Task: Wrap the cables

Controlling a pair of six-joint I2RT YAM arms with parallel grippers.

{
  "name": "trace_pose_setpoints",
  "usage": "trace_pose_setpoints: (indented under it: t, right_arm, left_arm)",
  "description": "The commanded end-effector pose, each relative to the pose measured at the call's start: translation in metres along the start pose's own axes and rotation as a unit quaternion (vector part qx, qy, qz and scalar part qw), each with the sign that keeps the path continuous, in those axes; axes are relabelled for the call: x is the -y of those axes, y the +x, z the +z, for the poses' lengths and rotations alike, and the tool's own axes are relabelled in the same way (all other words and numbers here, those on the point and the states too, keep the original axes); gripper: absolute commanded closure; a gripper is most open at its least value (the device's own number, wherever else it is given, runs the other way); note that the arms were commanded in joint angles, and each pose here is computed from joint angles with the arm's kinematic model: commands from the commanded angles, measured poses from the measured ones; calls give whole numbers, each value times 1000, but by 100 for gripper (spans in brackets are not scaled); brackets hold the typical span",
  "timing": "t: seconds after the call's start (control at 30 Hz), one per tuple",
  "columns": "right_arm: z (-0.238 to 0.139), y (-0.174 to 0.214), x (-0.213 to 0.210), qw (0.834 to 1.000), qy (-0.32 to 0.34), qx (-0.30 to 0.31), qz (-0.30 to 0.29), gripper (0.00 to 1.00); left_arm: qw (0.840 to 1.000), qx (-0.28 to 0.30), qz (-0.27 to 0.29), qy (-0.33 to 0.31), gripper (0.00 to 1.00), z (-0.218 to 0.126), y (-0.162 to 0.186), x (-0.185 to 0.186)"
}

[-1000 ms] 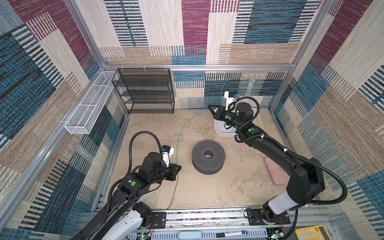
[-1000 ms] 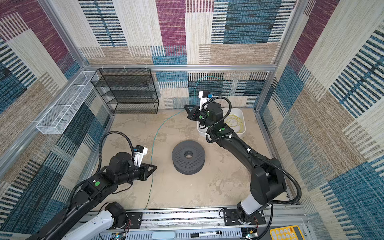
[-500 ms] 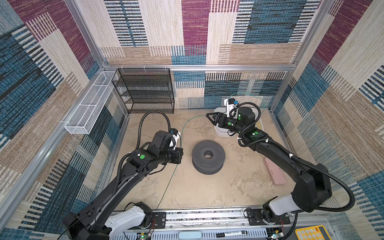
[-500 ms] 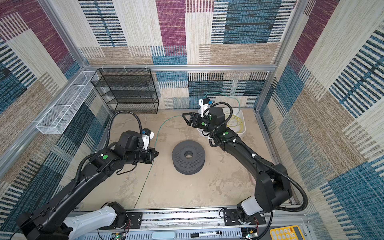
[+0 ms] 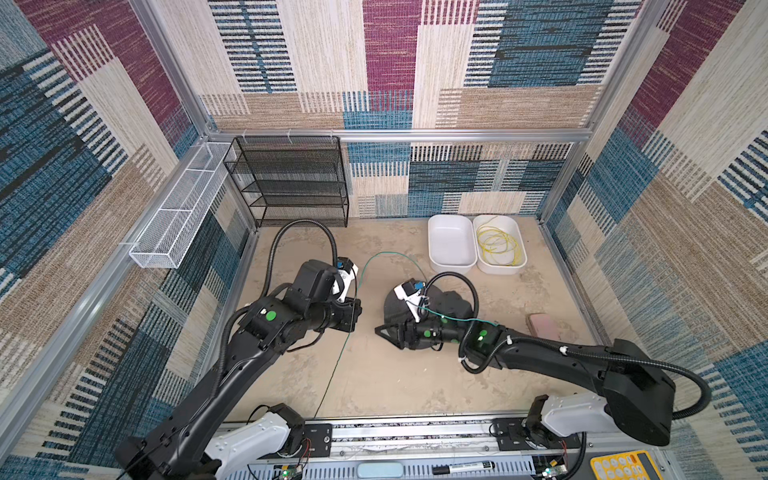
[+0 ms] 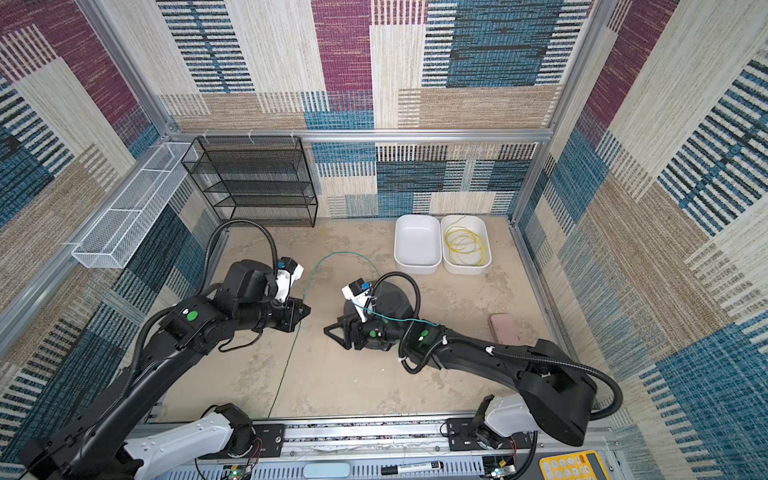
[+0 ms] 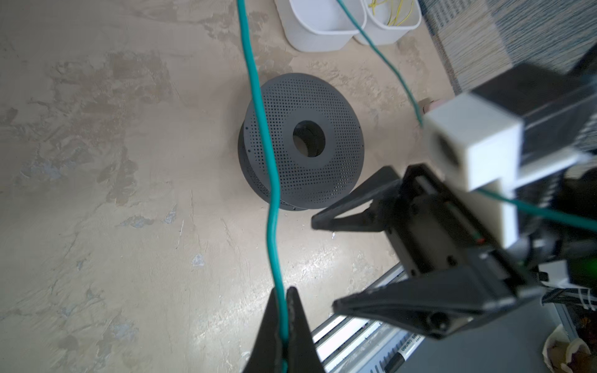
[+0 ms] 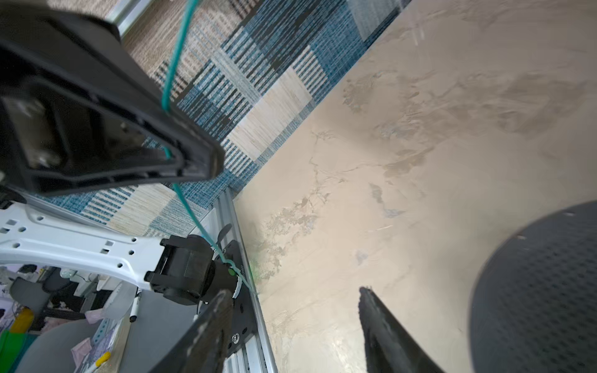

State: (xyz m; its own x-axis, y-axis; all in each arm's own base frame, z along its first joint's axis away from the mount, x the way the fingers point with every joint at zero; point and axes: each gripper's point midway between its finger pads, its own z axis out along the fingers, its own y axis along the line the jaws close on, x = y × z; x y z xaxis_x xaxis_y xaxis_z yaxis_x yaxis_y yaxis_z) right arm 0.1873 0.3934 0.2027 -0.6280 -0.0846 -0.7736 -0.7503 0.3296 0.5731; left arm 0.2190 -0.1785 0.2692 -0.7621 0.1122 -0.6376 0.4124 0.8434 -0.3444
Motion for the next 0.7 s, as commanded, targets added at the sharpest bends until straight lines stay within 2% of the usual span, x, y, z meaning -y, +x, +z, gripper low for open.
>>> trace_pose_setpoints:
  t: [0.0,0.17,0.37,0.57,0.63,0.67]
  right_arm:
    - [22,-17,-27,997,-26,70,-34,34]
    - [65,11,-54,995,-63,53,-50,34]
    - [88,32,-75,993,-98,47,-46,39]
    - [101,41,-77,994,-98,34,-44,56]
    - [103,39,-78,993,-102,41,-42,68]
    - [105,38,-78,993,-102,44,-39,78]
  left_arm:
    - [968,233,40,85,100,-50,-92,41]
    - [964,249,38,83,100,-79,-74,38]
    - [966,242,39,75,100,-83,-62,32]
    - [966,243,44,80,100,-81,-65,36]
    - [965,242,44,89,100,-79,-67,39]
    - [965,243,45,89,100,-79,-68,39]
